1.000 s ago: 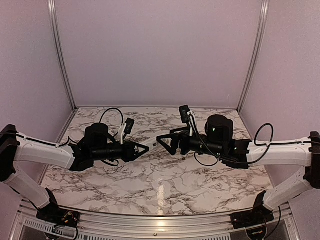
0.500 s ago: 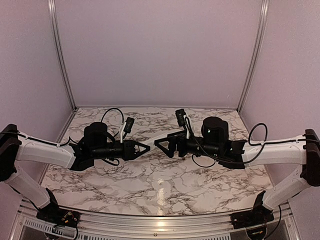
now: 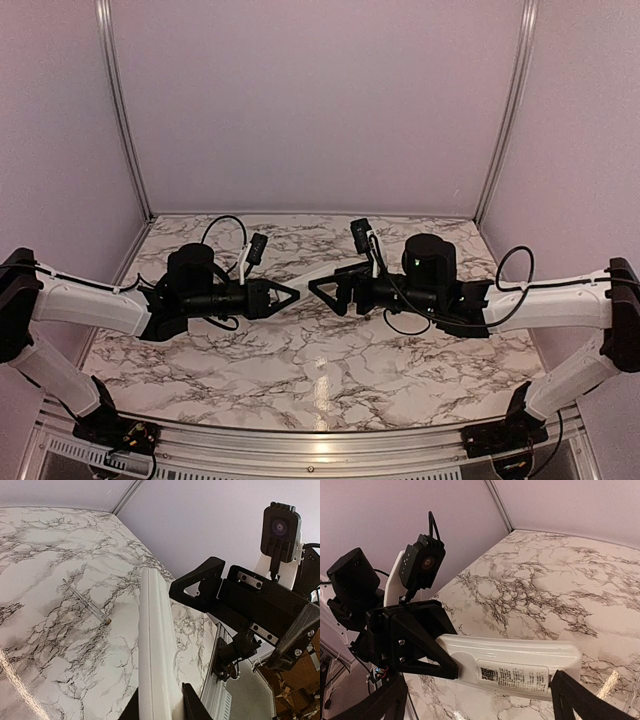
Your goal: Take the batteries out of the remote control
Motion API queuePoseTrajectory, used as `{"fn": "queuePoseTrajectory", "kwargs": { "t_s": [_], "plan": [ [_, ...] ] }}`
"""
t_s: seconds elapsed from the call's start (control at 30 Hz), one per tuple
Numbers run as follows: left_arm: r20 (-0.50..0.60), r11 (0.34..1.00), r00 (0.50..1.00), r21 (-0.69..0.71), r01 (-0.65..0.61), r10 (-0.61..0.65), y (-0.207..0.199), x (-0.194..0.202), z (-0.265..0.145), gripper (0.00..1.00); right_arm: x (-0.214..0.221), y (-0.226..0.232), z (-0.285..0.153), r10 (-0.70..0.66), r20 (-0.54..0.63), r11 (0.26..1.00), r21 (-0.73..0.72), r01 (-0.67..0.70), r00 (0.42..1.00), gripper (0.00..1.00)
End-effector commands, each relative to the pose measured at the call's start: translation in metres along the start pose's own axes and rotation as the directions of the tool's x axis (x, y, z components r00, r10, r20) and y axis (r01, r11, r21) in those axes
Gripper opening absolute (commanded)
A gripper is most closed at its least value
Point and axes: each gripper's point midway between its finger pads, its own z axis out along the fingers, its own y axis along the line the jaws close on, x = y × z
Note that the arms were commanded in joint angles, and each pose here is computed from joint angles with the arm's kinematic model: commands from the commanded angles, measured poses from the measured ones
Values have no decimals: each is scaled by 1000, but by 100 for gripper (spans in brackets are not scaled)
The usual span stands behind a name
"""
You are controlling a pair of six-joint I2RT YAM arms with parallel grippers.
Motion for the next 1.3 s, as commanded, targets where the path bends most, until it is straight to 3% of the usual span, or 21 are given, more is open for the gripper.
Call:
{"fn": "queuePoseTrajectory", "kwargs": {
  "t_s": [0.0,1.27],
  "plan": [
    [34,999,999,46,-26,25,-11,-11,-1,0,-5,-8,4,-2,8,1000,30,2,1000,98],
    [22,993,999,109,-37,35,-21,-9,-1,0,1,-18,19,-7,-2,999,50,7,1000,98]
  ]
}}
